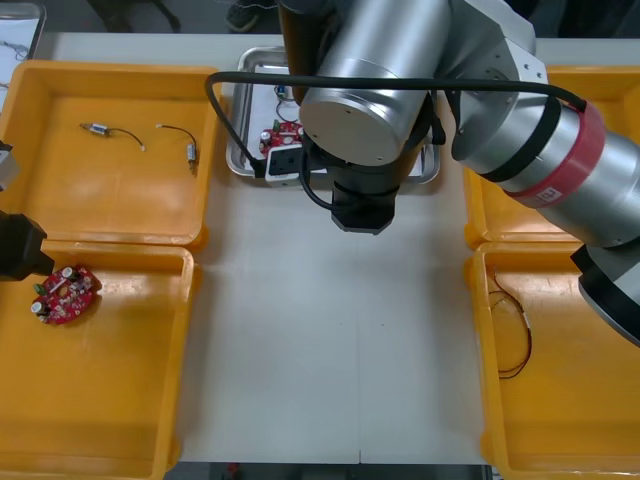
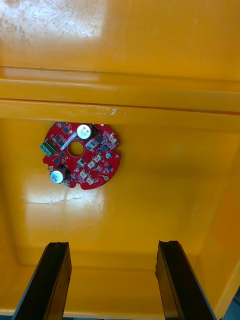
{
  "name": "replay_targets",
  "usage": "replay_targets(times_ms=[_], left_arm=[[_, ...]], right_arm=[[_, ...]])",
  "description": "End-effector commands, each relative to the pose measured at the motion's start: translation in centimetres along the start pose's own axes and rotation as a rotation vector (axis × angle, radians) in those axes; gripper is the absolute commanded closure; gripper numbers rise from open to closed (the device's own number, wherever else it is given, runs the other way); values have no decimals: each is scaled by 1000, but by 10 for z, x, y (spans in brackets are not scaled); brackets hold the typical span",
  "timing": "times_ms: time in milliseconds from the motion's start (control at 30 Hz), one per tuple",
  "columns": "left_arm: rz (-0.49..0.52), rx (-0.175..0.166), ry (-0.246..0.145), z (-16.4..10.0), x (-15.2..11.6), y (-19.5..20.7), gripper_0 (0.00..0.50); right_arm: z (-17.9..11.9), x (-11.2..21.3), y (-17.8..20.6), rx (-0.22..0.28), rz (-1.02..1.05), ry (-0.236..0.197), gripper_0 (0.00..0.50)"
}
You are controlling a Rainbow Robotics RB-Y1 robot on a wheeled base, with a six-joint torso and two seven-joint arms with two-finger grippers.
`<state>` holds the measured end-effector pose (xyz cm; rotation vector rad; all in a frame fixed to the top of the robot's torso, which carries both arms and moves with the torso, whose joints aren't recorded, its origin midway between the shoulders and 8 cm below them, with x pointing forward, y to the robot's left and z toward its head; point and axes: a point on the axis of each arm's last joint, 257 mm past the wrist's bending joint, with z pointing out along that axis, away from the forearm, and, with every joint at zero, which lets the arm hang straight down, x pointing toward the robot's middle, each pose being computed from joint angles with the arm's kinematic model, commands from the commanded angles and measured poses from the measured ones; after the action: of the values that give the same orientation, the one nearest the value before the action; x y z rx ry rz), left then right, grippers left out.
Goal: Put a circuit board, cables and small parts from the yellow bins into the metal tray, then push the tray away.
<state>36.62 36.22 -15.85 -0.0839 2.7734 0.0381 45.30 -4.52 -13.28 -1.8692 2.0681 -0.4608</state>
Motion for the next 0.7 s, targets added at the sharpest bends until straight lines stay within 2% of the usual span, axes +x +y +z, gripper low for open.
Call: replay_targets(times_ms=[33,167,233,333,467,600,700], left_arm=[[53,-10,-36,-7,-4,4,0],[53,-10,-36,-7,-4,4,0],[53,-10,-36,-7,-4,4,0],[53,-10,-36,-7,-4,4,0],[53,-10,-36,-7,-4,4,0],[53,-10,-36,-7,-4,4,0],[53,-10,-36,-7,-4,4,0]], right_arm=[[-16,22,-9,23,178,-73,0],[-24,30,-12,-2,313,-125,0],[-32,32,-15,-20,407,-168,0],[-43,37,-20,-22,521,-215,0],[-50,50,-23,-22,643,-243,0],[-53,79,-22,-48,811,-264,0],[-59,104,-22,-45,912,-283,0]])
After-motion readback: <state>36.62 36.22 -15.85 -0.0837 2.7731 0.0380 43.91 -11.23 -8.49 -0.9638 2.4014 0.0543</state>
